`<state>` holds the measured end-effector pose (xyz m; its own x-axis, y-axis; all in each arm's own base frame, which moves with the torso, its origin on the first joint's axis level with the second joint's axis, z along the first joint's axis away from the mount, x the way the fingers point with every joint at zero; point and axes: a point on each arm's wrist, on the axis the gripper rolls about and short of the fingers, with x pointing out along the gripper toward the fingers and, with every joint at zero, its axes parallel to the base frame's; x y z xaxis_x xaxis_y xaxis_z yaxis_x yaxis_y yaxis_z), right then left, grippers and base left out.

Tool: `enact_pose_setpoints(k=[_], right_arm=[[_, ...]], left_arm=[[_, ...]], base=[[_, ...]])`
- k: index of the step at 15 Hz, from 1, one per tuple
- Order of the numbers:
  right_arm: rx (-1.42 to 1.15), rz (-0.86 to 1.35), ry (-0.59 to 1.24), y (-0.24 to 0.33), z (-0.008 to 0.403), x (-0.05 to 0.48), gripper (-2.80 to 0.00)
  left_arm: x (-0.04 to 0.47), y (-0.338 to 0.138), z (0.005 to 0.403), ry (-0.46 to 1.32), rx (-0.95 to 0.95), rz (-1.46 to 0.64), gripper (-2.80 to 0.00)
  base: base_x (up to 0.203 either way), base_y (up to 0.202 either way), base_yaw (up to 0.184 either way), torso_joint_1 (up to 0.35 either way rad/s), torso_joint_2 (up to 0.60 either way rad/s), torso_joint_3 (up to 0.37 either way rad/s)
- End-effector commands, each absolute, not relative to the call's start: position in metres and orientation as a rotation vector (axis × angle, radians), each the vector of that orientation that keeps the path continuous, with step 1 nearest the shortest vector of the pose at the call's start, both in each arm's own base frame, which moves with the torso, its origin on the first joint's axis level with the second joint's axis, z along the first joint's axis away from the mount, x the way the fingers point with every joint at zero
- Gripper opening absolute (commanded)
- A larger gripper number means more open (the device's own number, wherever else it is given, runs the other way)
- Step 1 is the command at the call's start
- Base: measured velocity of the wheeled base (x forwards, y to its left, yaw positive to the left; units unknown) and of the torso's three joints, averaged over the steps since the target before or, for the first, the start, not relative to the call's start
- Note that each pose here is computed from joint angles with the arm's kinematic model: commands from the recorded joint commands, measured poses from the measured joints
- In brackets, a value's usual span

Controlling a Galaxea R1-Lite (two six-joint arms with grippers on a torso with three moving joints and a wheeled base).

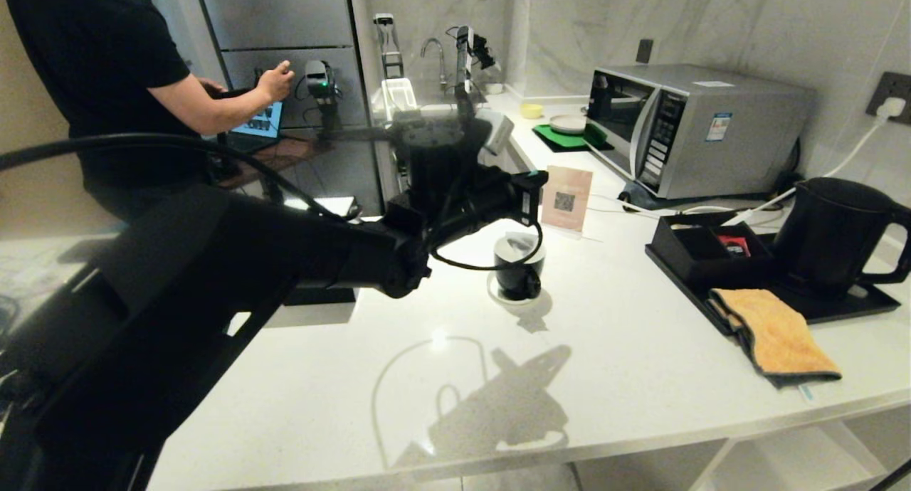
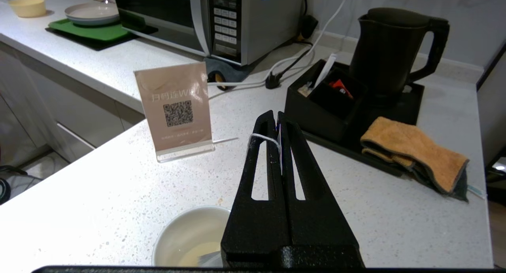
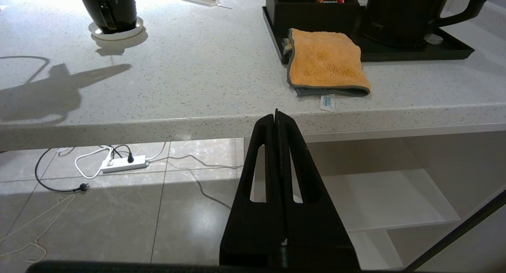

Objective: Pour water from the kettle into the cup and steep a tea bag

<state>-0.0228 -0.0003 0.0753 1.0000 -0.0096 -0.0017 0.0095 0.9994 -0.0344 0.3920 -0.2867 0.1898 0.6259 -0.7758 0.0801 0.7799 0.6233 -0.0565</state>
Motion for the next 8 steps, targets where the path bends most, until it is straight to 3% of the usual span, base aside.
enact_pose_setpoints(k=[1,8], right_arm=[[-0.035,-0.009,0.003,0.000,0.075,-0.023,-2.80],[-0.035,-0.009,0.003,0.000,0.075,-0.023,-2.80]], left_arm=[[0.398,-0.290,0.177,-0.033,-0.086,-0.893,-2.80],[0.407,-0.289,0.160,-0.007,-0.082,-0.880,-2.80]], base=[[0.000,0.000,0.000,0.000,0.00,0.000],[0.000,0.000,0.000,0.000,0.00,0.000]])
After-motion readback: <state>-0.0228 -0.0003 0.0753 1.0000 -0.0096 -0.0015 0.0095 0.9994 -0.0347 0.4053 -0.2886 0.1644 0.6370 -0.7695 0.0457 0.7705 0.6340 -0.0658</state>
